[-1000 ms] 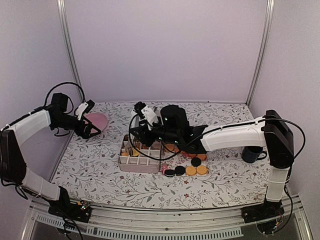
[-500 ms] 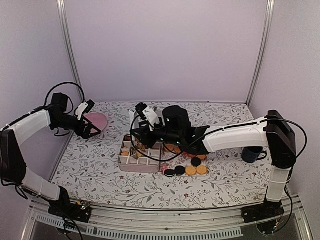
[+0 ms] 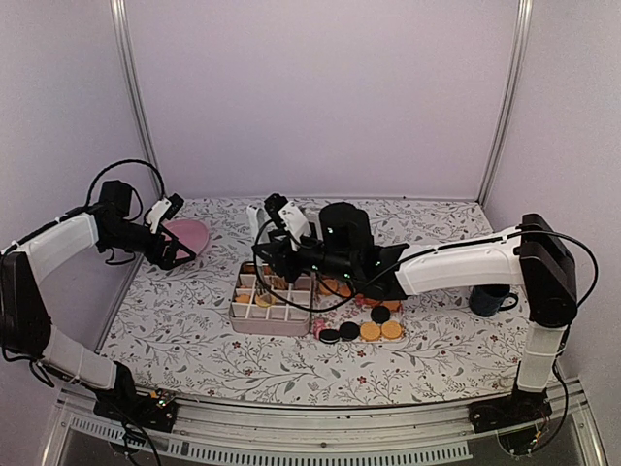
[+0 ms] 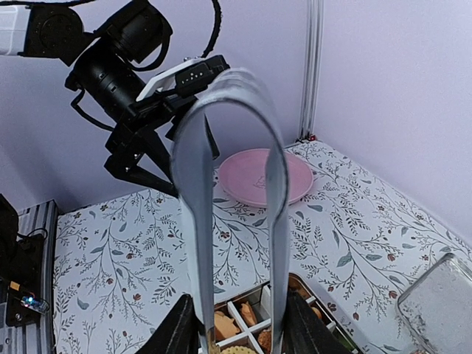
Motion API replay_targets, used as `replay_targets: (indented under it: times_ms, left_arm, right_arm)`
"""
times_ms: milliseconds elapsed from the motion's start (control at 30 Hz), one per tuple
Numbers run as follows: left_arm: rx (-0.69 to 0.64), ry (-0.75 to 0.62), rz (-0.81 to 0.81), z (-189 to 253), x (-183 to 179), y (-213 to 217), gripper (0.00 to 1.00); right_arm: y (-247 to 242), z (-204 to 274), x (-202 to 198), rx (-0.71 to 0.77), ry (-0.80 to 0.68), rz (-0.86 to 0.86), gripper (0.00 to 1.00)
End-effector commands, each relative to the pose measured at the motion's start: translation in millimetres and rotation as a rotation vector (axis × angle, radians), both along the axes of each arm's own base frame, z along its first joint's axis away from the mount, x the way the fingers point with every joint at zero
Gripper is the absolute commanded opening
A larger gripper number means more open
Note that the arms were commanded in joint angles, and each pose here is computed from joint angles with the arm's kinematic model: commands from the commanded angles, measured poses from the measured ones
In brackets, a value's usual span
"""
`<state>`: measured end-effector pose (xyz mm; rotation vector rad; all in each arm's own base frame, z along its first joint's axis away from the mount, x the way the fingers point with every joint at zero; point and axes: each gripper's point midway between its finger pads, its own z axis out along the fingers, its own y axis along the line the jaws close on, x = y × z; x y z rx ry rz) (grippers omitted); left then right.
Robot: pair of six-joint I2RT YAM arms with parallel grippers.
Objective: Pack the cookies
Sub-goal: Place the fake cookies in the empty pocket of the box, then adjust the fake cookies in the empty pocket of the box.
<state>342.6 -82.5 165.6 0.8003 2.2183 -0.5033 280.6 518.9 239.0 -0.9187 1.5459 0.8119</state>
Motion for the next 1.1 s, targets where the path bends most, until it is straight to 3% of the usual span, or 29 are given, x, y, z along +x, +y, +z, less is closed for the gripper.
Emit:
replay_targets:
  times_ms: [0,367,1067]
  left_arm:
    - [-0.013,-0.017,0.002,5,0,1,0.99]
    - [-0.004,-0.022,0.002,6,-3,2,0.99]
    - [0.008,-0.028,0.009,10,-1,3,0.99]
  right_arm:
    - [-4,44,-4,0.114,-0.068,0.001,0.39]
    - [16,23,-22,0.090,-0.050,0.119,0.38]
    - [44,-14,-33,-0.043,-0.197,0.179,0.38]
